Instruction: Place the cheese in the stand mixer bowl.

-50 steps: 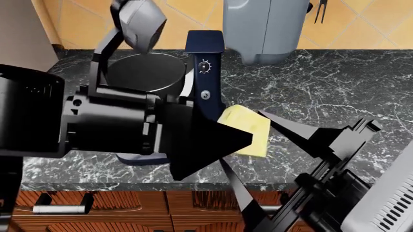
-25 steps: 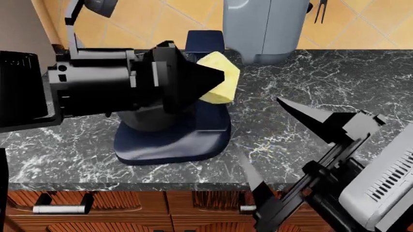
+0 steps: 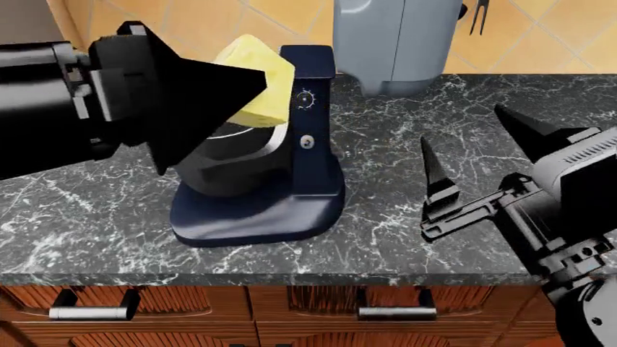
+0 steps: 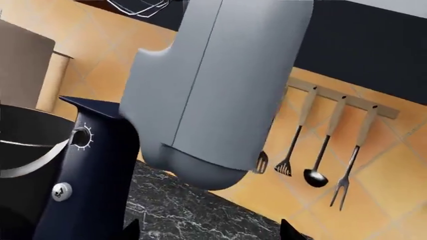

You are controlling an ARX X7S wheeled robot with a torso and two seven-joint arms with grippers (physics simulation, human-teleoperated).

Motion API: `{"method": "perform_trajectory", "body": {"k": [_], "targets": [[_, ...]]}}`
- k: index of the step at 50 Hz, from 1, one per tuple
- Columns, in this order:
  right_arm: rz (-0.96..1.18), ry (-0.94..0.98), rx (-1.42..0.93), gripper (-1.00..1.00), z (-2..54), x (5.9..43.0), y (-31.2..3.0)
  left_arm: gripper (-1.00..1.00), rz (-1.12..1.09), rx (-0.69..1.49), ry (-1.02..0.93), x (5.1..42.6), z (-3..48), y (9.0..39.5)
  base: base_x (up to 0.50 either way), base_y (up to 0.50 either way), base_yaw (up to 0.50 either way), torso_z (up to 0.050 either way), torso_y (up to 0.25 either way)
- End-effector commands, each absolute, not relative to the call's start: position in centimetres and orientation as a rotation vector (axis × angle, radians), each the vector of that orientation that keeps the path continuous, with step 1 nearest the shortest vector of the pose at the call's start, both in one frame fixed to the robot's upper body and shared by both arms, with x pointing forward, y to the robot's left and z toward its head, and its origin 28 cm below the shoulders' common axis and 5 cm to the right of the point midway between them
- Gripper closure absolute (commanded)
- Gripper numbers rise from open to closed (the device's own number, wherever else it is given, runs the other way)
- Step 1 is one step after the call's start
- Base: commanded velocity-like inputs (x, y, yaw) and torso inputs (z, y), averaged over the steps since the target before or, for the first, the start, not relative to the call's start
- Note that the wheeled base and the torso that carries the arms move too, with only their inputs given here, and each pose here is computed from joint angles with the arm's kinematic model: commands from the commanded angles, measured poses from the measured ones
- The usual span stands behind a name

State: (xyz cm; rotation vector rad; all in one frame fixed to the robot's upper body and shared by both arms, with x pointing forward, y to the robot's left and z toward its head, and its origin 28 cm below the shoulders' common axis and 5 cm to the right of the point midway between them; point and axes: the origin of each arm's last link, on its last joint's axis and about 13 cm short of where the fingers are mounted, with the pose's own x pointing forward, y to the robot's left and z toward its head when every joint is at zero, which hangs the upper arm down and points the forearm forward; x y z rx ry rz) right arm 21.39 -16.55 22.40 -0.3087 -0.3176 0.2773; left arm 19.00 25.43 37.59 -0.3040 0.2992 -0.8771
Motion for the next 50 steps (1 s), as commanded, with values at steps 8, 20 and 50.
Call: {"method": "perform_trajectory", "body": {"k": [8,20,50], "targets": [[0.134,-0.281,-0.213,-1.0,23.0,22.7,-17.4,1.0,-0.847,-0.326,0.174,14.6,39.1,28.0,0.0,0.0,0.0,0.0,0.001],[0.136,-0.278,-0.217,-1.0,22.8,22.7,-17.3,1.0,-0.57,-0.281,0.095,16.1,39.9,27.6,0.0,0.0,0.0,0.0,0.0],[0.147,-0.275,-0.213,-1.0,22.3,23.1,-17.1,1.0,-0.413,-0.132,0.282,20.6,41.4,24.9,0.0,0.0,0.0,0.0,0.0]]}}
